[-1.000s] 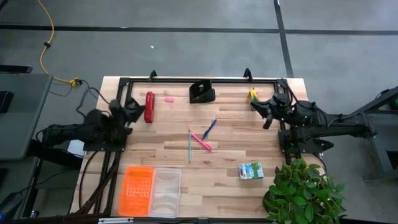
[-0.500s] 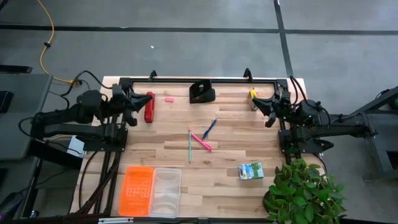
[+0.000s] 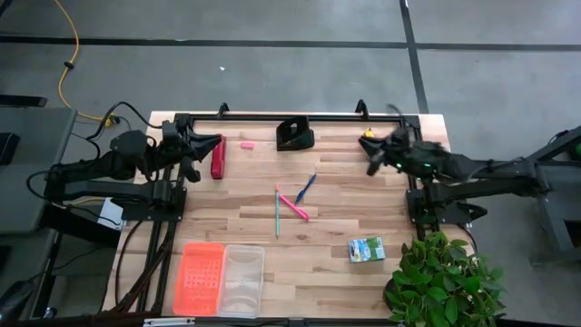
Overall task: Pack school essentials
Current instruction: Put the top crayon box into the supply box
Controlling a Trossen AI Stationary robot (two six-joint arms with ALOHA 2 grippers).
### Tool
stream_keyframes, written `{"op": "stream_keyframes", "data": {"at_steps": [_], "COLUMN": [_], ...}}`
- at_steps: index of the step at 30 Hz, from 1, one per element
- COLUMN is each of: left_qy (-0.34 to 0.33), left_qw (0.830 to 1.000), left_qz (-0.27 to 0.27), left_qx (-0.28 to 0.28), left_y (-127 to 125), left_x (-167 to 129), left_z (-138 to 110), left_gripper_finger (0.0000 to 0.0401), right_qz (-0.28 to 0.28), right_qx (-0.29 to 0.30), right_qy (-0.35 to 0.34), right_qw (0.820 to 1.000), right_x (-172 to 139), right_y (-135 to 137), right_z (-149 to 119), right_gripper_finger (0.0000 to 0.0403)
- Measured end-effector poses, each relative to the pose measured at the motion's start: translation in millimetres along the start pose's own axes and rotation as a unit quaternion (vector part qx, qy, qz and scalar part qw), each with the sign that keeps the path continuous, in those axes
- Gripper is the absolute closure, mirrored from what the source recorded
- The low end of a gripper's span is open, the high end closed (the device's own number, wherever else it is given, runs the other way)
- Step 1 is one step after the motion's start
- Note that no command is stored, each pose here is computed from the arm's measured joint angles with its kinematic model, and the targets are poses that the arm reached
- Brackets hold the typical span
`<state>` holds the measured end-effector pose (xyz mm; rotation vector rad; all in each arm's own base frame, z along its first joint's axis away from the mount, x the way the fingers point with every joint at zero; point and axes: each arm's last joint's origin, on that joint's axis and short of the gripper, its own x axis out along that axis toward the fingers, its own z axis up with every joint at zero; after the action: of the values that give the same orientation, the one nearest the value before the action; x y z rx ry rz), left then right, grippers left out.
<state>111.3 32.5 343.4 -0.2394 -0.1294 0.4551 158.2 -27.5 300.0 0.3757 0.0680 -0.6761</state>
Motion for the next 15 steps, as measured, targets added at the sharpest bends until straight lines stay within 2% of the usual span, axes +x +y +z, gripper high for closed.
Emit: {"op": "stream_keyframes", "data": {"at_steps": [6, 11, 15], "left_qy": [-0.001, 0.0, 0.0], "left_qw": [1.0, 1.0, 1.0], "left_qz": [0.0, 0.0, 0.0], "left_qx": [-0.004, -0.004, -0.004], "left_y": [0.0, 0.0, 0.0], "left_x": [-0.2, -0.2, -0.2], "left_z": [0.1, 0.1, 0.1], "left_gripper_finger": [0.038, 0.038, 0.038], "right_qz": [-0.135, -0.248, -0.301], "right_qx": [0.003, 0.017, 0.038], "right_qy": [0.099, 0.191, 0.247], "right_qw": [0.986, 0.95, 0.92], "right_x": [29.4, 51.1, 66.1], "right_y": [-1.3, -17.8, -32.5], "right_z": [3.1, -5.5, -18.9], "right_gripper_finger": [0.0232, 0.0155, 0.0127]}}
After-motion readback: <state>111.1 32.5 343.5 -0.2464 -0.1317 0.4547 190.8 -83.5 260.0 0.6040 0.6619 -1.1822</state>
